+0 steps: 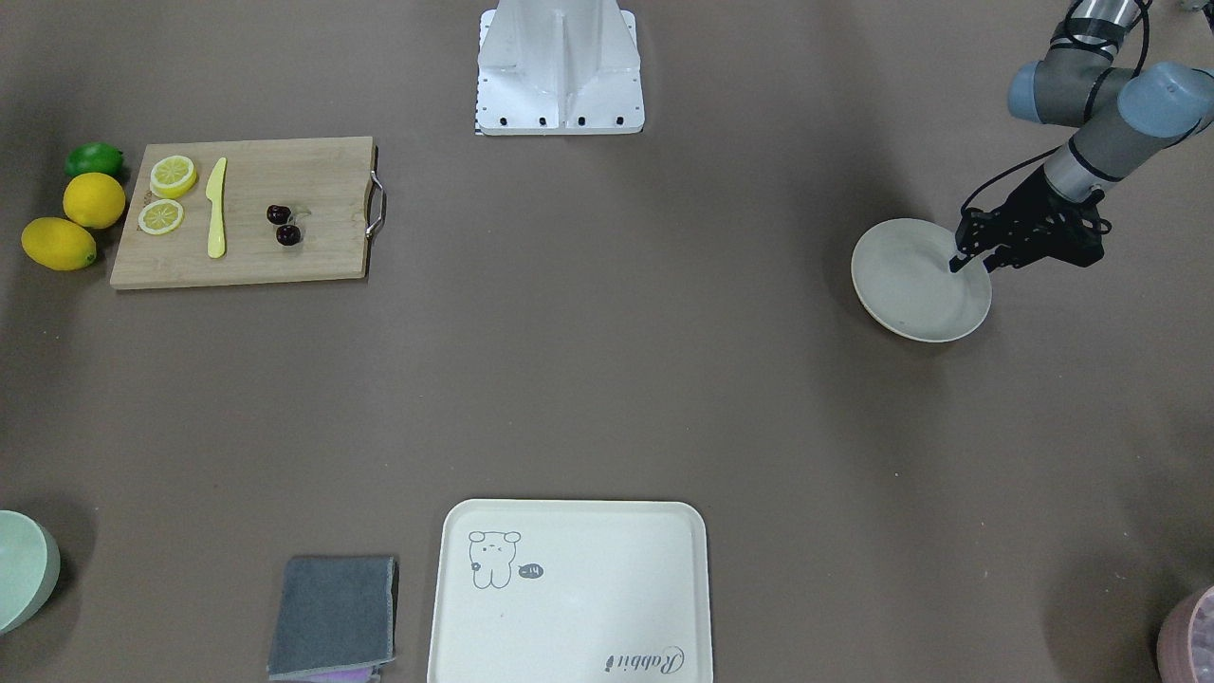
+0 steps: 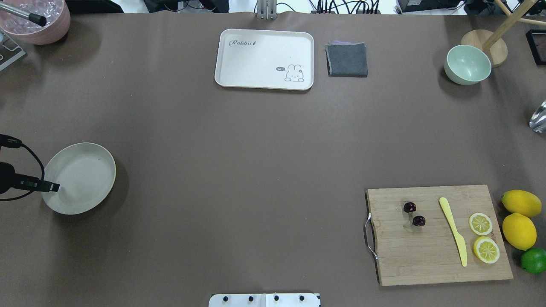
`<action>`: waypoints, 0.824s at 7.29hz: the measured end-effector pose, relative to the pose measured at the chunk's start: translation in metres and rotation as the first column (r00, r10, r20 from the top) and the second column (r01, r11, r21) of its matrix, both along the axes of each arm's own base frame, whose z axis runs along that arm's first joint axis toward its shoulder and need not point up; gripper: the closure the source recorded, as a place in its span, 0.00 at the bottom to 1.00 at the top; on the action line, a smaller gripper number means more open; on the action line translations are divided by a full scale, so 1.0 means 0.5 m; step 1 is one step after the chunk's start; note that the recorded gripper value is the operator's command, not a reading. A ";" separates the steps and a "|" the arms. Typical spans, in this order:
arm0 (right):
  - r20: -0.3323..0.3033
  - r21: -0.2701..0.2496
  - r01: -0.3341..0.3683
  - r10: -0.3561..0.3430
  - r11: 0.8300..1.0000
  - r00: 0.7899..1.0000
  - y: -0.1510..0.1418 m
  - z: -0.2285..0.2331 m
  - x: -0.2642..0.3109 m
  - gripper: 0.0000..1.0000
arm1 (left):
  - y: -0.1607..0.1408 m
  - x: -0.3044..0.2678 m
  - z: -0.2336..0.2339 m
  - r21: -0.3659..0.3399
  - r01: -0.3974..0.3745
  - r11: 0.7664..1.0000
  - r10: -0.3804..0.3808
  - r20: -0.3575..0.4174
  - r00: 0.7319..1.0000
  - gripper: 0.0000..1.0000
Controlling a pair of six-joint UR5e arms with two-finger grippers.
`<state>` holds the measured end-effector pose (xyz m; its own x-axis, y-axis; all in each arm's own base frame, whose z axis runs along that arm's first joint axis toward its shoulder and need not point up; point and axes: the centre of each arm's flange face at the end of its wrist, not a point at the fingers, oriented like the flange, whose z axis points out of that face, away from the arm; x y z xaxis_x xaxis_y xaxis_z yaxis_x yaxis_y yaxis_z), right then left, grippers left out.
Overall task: Place red cherry on plate
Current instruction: 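Reach the left gripper to the shallow white bowl and grasp its rim, then drag the white bowl to table center with left gripper while right arm moves in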
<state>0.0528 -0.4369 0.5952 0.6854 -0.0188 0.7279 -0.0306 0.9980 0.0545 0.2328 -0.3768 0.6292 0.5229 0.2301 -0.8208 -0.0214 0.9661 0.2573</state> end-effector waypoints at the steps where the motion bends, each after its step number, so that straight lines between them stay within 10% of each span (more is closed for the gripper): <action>1: 0.000 0.001 0.000 0.000 1.000 1.000 0.000 -0.001 0.000 0.00 | 0.006 -0.006 -0.001 0.000 -0.008 1.000 0.008 -0.014 1.000 1.00; 6: 0.001 0.007 0.001 -0.001 1.000 1.000 -0.001 -0.005 0.000 0.00 | -0.049 -0.122 -0.040 -0.079 0.005 0.997 -0.015 -0.125 0.992 1.00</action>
<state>0.0529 -0.4373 0.5927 0.6843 -0.0244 0.7288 -0.0299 0.9977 0.0615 0.1718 -0.4014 0.6094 0.4164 0.1580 -0.8953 0.0161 0.9833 0.1810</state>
